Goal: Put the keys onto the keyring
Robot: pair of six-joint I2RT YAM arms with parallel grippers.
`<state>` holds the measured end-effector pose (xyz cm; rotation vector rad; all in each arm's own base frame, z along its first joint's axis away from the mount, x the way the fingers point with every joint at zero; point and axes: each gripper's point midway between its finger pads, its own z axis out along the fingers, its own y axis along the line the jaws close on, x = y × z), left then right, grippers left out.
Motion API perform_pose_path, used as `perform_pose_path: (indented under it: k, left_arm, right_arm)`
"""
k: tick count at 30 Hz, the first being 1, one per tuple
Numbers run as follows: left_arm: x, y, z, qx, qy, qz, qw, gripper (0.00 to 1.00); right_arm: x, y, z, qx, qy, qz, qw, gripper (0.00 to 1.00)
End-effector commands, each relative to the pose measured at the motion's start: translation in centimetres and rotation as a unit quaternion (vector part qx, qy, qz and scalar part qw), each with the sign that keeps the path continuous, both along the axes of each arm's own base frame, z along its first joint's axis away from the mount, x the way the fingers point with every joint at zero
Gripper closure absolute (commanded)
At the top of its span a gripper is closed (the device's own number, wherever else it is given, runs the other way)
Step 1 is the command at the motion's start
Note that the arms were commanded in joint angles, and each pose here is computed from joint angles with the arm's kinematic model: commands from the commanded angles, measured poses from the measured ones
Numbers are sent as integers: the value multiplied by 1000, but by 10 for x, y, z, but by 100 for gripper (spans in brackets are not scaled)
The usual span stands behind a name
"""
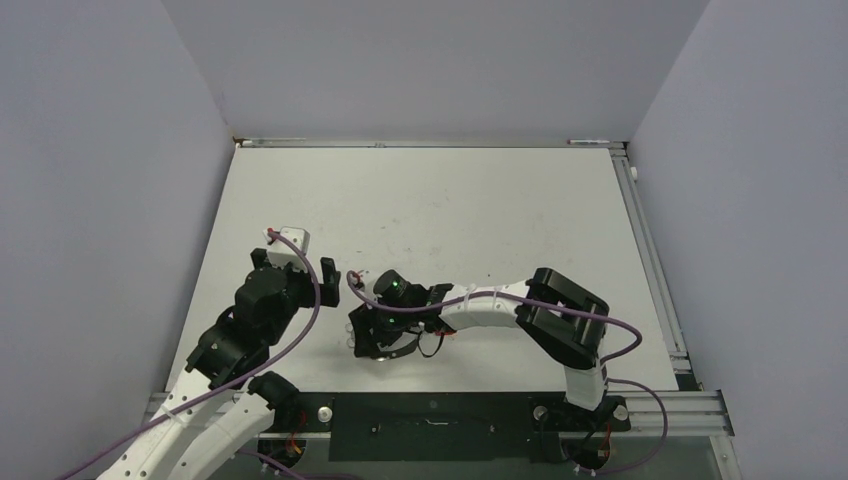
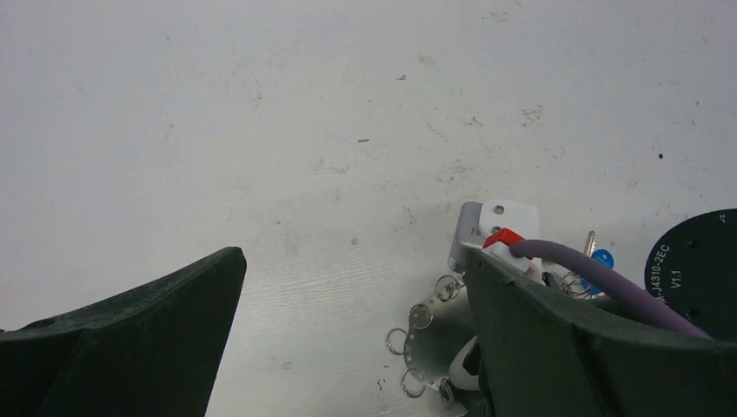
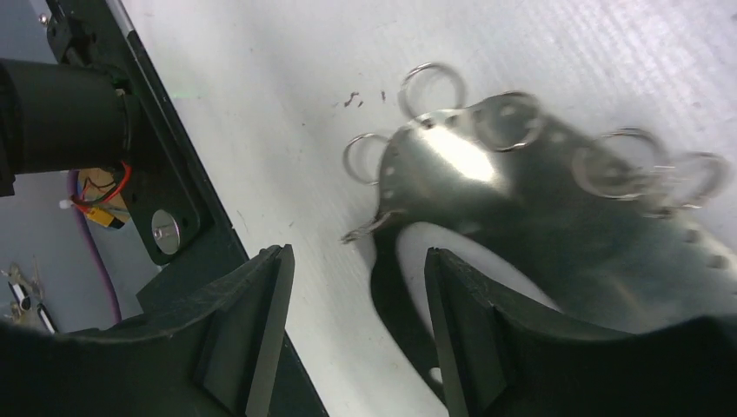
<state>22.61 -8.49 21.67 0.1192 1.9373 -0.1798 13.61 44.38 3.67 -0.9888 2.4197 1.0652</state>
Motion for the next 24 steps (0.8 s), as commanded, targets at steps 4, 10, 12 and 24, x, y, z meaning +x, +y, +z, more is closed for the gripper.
perform_pose_path:
  k: [4, 10, 12, 24]
  left_arm:
    - [5, -5, 14, -14, -27, -12, 999, 4]
    - [5, -8, 13, -16, -22, -20, 999, 4]
    - [6, -9, 13, -17, -20, -24, 999, 4]
    - [5, -16, 11, -25, -14, -44, 999, 4]
  right_arm:
    - [53, -14, 53, 21, -87, -45, 995, 42]
    - [92, -78, 55, -48, -154, -148, 976, 42]
    - [102, -98, 53, -53, -158, -175, 970, 42]
    - [76, -119, 9, -21, -44, -119, 992, 42]
